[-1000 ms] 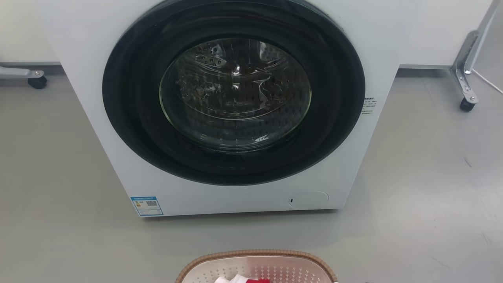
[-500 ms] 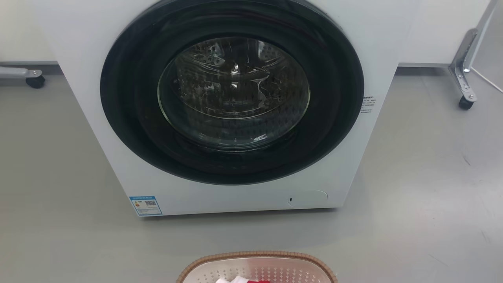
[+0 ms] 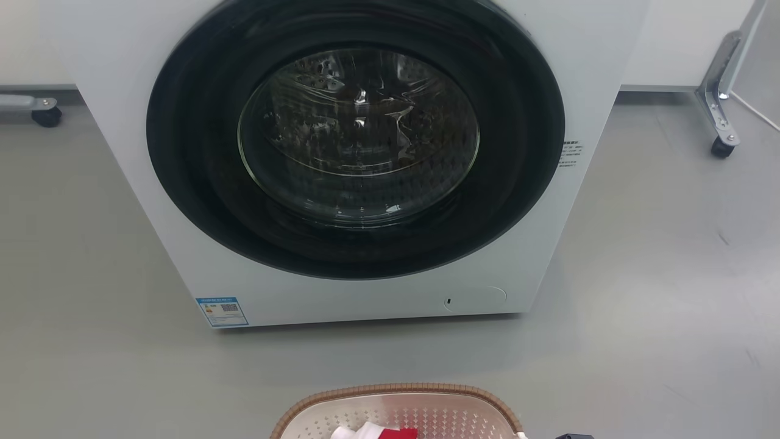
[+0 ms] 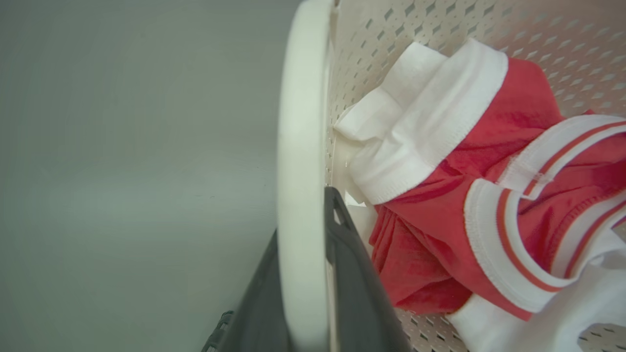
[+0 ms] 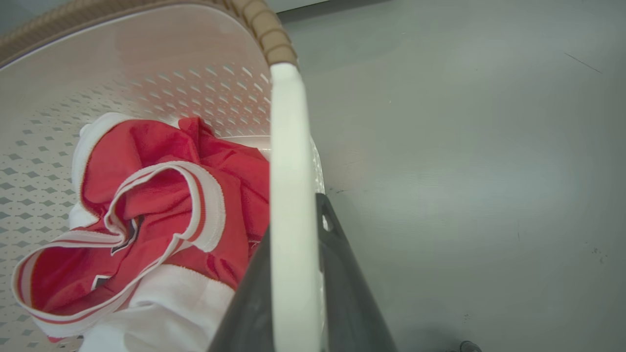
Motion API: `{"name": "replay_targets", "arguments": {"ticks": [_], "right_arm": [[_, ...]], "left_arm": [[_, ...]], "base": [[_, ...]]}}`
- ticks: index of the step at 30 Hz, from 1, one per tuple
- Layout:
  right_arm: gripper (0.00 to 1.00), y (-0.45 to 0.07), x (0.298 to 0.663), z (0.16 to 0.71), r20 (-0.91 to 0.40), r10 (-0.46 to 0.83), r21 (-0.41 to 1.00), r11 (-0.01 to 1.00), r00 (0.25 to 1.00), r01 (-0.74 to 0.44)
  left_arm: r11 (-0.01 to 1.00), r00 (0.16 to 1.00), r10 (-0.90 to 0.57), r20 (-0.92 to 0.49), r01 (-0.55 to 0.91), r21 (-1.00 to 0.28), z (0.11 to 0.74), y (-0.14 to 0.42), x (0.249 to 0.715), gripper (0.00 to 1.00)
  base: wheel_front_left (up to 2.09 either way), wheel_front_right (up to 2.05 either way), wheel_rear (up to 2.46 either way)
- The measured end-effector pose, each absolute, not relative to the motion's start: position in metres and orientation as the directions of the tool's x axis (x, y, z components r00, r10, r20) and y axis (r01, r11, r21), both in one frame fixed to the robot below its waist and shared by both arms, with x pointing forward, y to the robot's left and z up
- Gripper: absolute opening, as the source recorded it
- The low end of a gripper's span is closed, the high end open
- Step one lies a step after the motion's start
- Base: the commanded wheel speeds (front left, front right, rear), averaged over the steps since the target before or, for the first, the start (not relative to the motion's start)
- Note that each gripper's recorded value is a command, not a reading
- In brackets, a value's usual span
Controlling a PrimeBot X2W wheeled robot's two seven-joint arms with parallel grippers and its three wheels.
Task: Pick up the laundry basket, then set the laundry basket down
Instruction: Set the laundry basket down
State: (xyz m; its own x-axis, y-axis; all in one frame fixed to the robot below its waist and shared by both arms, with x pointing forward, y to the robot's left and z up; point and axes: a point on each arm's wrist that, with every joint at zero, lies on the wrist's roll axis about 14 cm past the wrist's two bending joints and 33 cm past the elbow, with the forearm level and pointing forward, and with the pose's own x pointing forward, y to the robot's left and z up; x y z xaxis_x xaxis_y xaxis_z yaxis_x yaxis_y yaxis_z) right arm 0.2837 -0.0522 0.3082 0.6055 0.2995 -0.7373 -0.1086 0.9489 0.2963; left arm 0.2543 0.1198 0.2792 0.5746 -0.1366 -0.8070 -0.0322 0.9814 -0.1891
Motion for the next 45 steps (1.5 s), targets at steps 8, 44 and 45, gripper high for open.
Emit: {"name": "replay_targets", "arguments": {"ticks": [8,44,45], "right_arm": [[0.0,-0.053,0.297,0.305,-0.741,0.295,0.28,0.952,0.603,-0.122],[0.0,-0.044,0.467,0.271,-0.661,0.304,0.207,0.953,0.686,-0.223],[0.0,-0.043,0.469,0.267,-0.666,0.305,0.208,0.952,0.681,-0.223]], "left_arm": [[0.982,0.575,-0.131,-0.808,-0.037,-0.185,0.278,0.12,0.268,0.0],[0.985,0.647,-0.088,-0.757,-0.059,-0.165,0.243,0.13,0.418,0.0],[0.985,0.643,-0.087,-0.761,-0.06,-0.163,0.239,0.131,0.419,0.0]], "base": [[0.0,0.0,0.0],[0.0,0.0,0.0],[0.0,0.0,0.0]]}}
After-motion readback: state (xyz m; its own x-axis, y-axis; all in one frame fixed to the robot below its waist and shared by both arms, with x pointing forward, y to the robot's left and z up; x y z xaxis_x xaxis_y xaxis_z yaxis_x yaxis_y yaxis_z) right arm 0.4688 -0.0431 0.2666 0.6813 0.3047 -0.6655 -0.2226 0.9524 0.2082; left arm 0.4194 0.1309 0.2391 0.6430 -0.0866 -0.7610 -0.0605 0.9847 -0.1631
